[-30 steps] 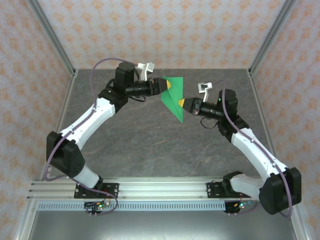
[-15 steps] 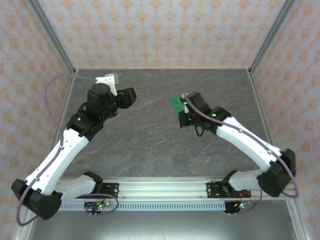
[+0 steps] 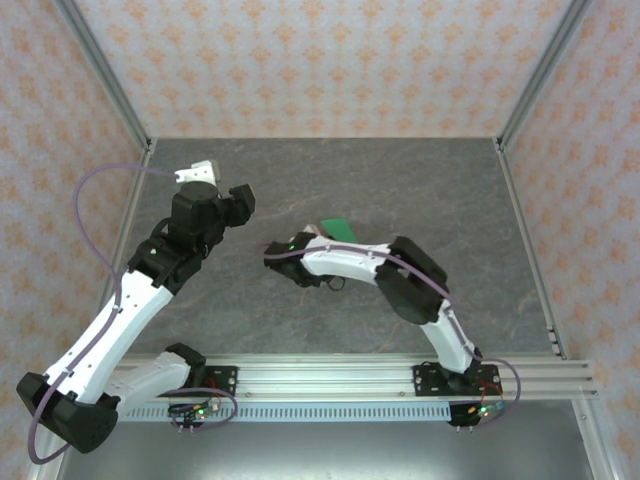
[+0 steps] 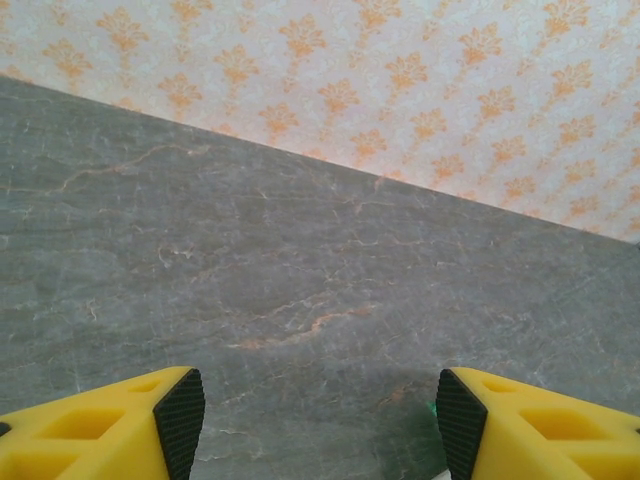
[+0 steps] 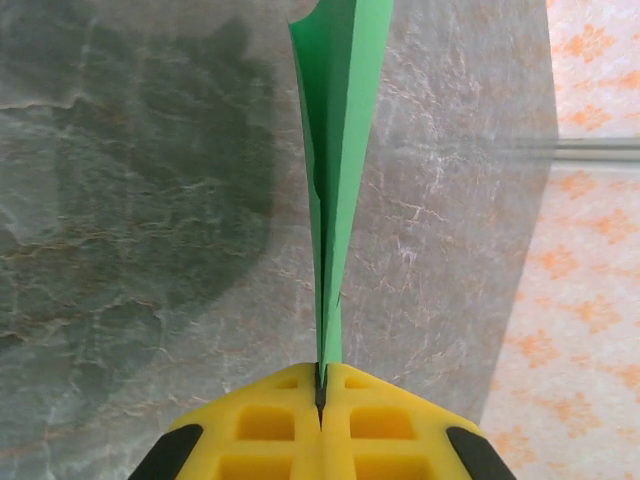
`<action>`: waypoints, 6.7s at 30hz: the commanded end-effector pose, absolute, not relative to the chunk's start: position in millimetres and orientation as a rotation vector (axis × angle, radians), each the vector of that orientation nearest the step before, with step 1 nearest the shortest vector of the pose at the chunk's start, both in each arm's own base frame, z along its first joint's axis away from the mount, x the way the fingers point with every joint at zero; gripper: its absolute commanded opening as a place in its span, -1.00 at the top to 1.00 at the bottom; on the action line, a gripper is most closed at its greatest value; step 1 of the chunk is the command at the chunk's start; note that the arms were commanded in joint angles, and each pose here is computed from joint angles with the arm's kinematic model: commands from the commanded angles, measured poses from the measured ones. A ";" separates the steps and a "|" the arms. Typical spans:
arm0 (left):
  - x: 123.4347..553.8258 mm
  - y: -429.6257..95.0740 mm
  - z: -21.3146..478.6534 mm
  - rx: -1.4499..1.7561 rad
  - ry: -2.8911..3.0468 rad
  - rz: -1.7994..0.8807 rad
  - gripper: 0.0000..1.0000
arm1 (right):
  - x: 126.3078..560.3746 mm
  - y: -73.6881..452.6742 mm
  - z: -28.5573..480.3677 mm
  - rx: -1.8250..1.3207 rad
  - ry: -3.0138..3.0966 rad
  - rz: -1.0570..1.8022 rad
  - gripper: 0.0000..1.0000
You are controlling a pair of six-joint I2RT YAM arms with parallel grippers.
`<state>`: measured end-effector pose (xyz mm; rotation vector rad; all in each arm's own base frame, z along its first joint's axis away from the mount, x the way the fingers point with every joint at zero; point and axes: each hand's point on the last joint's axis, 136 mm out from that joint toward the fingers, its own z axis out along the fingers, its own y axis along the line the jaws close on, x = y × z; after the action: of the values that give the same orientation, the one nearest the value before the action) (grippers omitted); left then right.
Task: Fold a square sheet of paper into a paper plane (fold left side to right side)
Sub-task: Turn over the paper at the center of the table, then pick up the paper from the center of the table, then place the paper at the center of the table, then fold the wing for the fifth time at the center of the table.
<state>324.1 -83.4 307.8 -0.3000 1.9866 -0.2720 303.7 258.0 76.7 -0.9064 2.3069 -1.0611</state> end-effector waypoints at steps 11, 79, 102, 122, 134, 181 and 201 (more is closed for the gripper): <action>322.5 -79.0 292.2 -0.291 2.016 -0.218 -0.33 | 287.2 260.5 40.6 -0.962 2.381 -1.109 0.72; 349.3 -293.3 102.2 0.415 2.356 -1.371 1.00 | 325.0 217.7 104.6 -0.272 2.356 1.457 -0.38; 328.9 -298.6 101.9 0.556 2.388 -1.472 1.00 | 315.6 235.8 95.1 -0.408 2.315 1.613 0.09; 348.2 -283.5 76.3 0.456 2.483 -1.284 0.08 | 310.5 230.6 83.5 -0.396 2.402 1.549 0.92; 355.2 -204.0 125.1 0.270 2.404 -0.583 -0.17 | 324.3 224.5 74.7 -0.165 2.535 1.469 0.93; 264.7 -309.9 29.8 0.766 2.617 0.350 0.28 | 332.6 228.6 51.0 0.078 2.781 1.417 0.94; 264.9 -314.3 35.9 0.759 2.613 0.307 0.78 | 335.5 226.1 52.2 0.077 2.793 1.368 0.88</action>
<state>260.8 -315.2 24.4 0.7834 2.6381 0.2840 329.8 225.1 47.6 0.0943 2.7937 1.4061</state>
